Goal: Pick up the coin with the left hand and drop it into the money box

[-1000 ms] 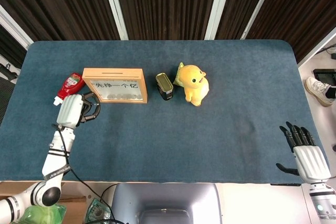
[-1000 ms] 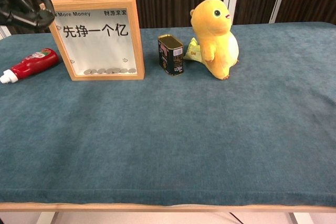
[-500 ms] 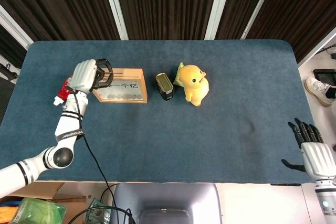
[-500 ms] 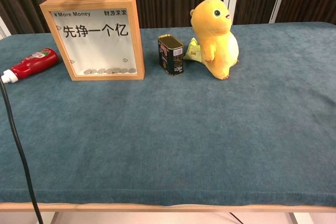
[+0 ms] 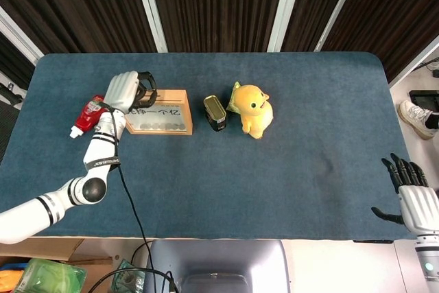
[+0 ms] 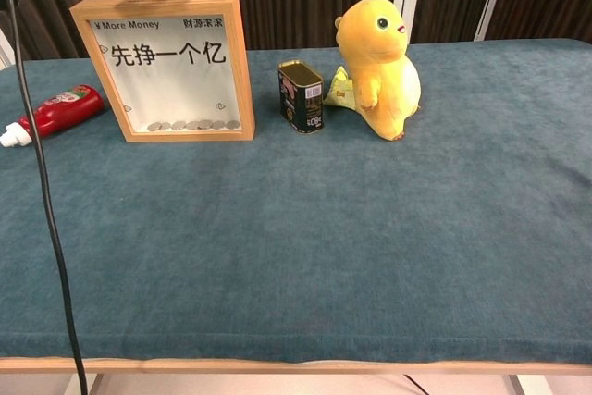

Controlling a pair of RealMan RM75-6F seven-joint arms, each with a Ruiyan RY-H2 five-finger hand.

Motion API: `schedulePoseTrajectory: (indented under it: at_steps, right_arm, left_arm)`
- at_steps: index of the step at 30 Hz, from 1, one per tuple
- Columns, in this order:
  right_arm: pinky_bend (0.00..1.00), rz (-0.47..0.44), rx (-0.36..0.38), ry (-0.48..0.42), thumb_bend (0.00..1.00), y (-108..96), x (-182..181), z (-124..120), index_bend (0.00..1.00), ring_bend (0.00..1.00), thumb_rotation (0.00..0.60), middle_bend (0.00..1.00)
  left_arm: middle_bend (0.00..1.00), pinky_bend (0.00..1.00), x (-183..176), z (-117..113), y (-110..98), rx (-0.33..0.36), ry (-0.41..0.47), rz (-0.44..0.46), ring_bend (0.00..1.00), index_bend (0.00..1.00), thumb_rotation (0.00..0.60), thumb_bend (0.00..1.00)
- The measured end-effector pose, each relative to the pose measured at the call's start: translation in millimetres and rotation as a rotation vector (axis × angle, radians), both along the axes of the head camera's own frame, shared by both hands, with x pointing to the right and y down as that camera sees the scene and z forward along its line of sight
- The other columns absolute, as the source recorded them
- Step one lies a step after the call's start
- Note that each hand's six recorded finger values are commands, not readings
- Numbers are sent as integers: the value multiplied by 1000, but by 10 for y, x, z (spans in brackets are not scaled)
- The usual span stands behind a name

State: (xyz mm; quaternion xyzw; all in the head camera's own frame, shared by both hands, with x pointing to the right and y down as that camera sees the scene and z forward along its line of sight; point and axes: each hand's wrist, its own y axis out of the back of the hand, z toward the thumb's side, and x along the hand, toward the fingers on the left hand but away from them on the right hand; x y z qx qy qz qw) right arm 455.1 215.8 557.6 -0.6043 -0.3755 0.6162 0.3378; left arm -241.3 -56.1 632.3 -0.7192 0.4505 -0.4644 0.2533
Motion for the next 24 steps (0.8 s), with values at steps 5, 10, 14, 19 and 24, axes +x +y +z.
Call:
schedulePoseTrajectory:
  at_steps: [5, 10, 14, 19, 24]
  right_arm:
    - [0, 1, 6, -2, 166, 2, 6, -23, 0, 0, 600, 0]
    - [0, 6, 3, -9, 166, 2, 20, -32, 0, 0, 600, 0]
    - [0, 7, 6, -11, 165, -1, 28, -43, 0, 0, 600, 0]
    - [0, 6, 2, -8, 166, 1, 27, -34, 0, 0, 600, 0]
    - [0, 8, 3, -7, 166, -1, 29, -35, 0, 0, 600, 0]
  left_arm:
    - [1000, 1000, -42, 58, -32, -21, -11, -10, 1000, 706, 600, 668]
    - [1000, 1000, -75, 88, -53, -35, -21, -12, 1000, 706, 600, 663]
    - [1000, 1000, -100, 109, -60, -49, -31, -8, 1000, 705, 600, 663]
    - [1000, 1000, -102, 126, -42, -61, -45, 9, 1000, 702, 600, 661]
    - [1000, 1000, -106, 137, -32, -70, -51, 15, 1000, 695, 600, 643]
